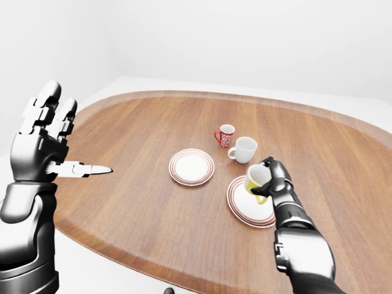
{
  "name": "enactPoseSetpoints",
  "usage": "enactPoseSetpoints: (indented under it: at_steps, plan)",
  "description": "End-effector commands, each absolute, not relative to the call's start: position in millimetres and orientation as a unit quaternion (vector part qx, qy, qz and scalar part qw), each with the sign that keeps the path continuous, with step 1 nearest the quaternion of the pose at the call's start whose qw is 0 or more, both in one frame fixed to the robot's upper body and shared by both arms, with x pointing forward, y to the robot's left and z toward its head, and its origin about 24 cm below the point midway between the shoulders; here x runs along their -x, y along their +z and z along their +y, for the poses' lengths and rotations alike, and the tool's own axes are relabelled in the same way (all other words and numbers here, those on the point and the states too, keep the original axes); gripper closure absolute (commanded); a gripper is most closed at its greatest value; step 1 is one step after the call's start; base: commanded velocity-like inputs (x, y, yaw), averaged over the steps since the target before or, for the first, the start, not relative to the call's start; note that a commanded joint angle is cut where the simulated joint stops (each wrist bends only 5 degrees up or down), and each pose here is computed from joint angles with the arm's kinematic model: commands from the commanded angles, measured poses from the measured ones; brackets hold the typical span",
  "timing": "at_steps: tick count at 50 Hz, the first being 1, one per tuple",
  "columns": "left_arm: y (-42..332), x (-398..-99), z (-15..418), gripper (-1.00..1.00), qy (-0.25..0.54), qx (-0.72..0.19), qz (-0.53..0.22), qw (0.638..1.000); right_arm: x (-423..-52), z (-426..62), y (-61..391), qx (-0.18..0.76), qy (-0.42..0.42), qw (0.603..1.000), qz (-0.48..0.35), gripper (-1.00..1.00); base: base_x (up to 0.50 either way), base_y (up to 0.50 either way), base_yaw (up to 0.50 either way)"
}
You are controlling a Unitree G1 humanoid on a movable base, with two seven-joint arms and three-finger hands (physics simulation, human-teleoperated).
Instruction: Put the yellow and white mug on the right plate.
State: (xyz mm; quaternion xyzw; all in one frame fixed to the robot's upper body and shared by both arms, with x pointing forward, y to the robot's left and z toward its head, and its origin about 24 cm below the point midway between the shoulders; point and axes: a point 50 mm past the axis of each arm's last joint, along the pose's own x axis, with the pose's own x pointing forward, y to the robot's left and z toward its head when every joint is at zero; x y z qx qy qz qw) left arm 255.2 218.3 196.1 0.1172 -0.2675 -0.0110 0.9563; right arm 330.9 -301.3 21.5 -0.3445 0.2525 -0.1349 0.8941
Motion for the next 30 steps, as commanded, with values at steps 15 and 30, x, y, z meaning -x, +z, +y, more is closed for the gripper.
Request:
enactPoseSetpoints:
  at_steps: [15, 30]
  plan:
    - [195.2, -255.4, 218.2, -0.89, -0.011, -0.117, -0.266, 0.957, -324.8, -299.3, 12.2, 0.375, -0.133, 0.882, 0.255, 1.0, 0.0, 0.0, 0.0]
    - [193.3, -256.1, 218.0, -0.89, -0.012, -0.117, -0.261, 0.958, -324.1, -299.3, 11.6, 0.372, -0.134, 0.883, 0.253, 1.0, 0.0, 0.0, 0.0]
